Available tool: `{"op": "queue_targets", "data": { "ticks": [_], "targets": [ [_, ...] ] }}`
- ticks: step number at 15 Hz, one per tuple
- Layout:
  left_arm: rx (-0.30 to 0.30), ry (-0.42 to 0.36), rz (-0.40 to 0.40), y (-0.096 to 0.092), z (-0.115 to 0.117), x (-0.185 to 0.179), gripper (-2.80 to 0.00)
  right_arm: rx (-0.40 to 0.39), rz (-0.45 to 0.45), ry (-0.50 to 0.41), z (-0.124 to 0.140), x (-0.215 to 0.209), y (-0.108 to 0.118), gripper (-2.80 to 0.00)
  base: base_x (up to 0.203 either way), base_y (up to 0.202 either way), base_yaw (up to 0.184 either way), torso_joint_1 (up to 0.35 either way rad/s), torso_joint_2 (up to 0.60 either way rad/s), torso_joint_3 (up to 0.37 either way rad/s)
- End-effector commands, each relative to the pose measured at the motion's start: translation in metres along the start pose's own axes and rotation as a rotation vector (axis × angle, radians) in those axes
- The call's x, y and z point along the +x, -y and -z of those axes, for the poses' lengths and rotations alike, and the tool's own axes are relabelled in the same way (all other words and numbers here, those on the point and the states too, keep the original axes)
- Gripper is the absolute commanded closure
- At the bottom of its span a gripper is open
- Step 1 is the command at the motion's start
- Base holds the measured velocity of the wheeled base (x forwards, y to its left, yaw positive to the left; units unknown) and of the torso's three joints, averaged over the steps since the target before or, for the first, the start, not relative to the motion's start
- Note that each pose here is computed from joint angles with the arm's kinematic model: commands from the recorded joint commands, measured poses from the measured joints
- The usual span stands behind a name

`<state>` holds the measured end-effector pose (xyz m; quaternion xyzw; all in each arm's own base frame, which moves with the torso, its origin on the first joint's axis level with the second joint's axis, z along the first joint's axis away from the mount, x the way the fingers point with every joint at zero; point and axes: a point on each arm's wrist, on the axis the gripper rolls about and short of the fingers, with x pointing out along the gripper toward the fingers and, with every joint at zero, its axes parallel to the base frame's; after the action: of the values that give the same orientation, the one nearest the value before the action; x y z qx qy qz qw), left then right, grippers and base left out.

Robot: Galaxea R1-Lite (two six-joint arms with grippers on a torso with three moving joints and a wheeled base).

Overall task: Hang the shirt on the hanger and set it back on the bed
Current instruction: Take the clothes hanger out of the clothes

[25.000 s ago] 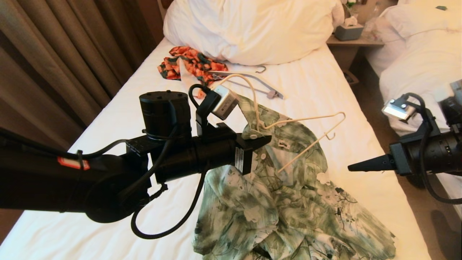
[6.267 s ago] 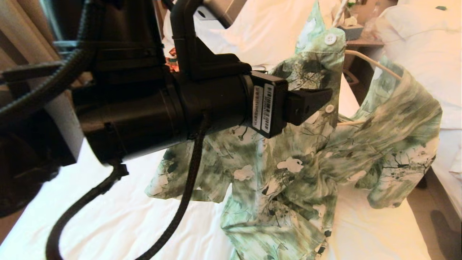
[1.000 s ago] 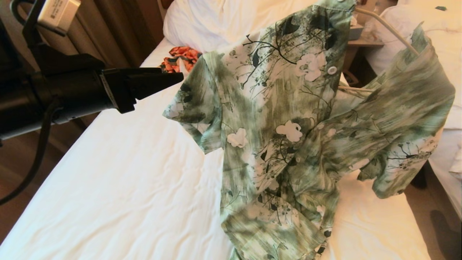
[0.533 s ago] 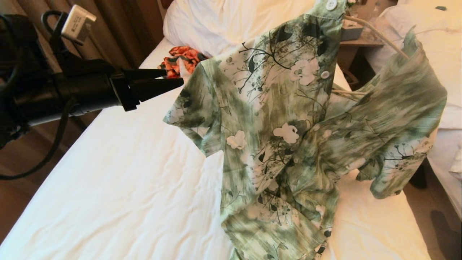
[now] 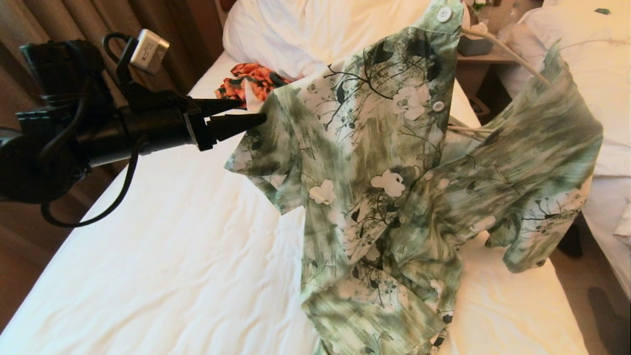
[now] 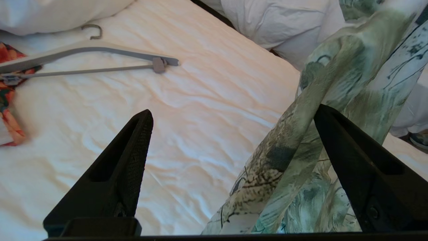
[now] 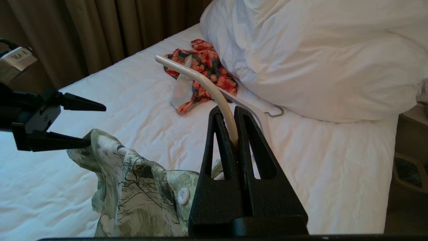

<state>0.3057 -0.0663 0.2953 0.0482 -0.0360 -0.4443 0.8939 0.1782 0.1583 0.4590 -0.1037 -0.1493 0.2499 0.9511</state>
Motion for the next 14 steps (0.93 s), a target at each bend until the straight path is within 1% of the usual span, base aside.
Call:
{"op": "queue_targets", "data": {
  "ticks": [1,4,5,6,11,14],
  "targets": [
    [-0.017,-0.017,0.008,-0.0041,0.0092,0.0061,-2.8,-0.003,-0.001,-0.006,0.002,0.0027,-0.0012,0.0,0.0,0.0,0.0,0.0,0.0,0.0],
    [-0.026,-0.028,0.011,-0.0057,0.0155,0.0085,-2.8,-0.004,-0.003,-0.01,0.0031,0.0042,-0.0019,0.0,0.0,0.0,0.0,0.0,0.0,0.0],
    [-0.018,-0.02,0.017,-0.0042,0.0148,0.0092,-1.18,-0.004,-0.002,-0.012,0.004,0.0055,-0.0024,0.0,0.0,0.0,0.0,0.0,0.0,0.0],
    [-0.01,-0.011,0.027,-0.0019,0.0139,0.0111,0.0,-0.004,-0.001,-0.011,0.0045,0.0067,-0.0028,0.0,0.0,0.0,0.0,0.0,0.0,0.0],
    [-0.022,-0.023,0.03,0.0005,0.019,0.0096,0.0,-0.002,0.004,-0.004,0.0053,0.0102,-0.0037,0.0,0.0,0.0,0.0,0.0,0.0,0.0],
    [-0.019,-0.02,0.027,0.0011,0.0176,0.0088,0.0,-0.014,0.007,-0.004,0.0049,0.01,-0.0035,0.0,0.0,0.0,0.0,0.0,0.0,0.0]
  ]
}}
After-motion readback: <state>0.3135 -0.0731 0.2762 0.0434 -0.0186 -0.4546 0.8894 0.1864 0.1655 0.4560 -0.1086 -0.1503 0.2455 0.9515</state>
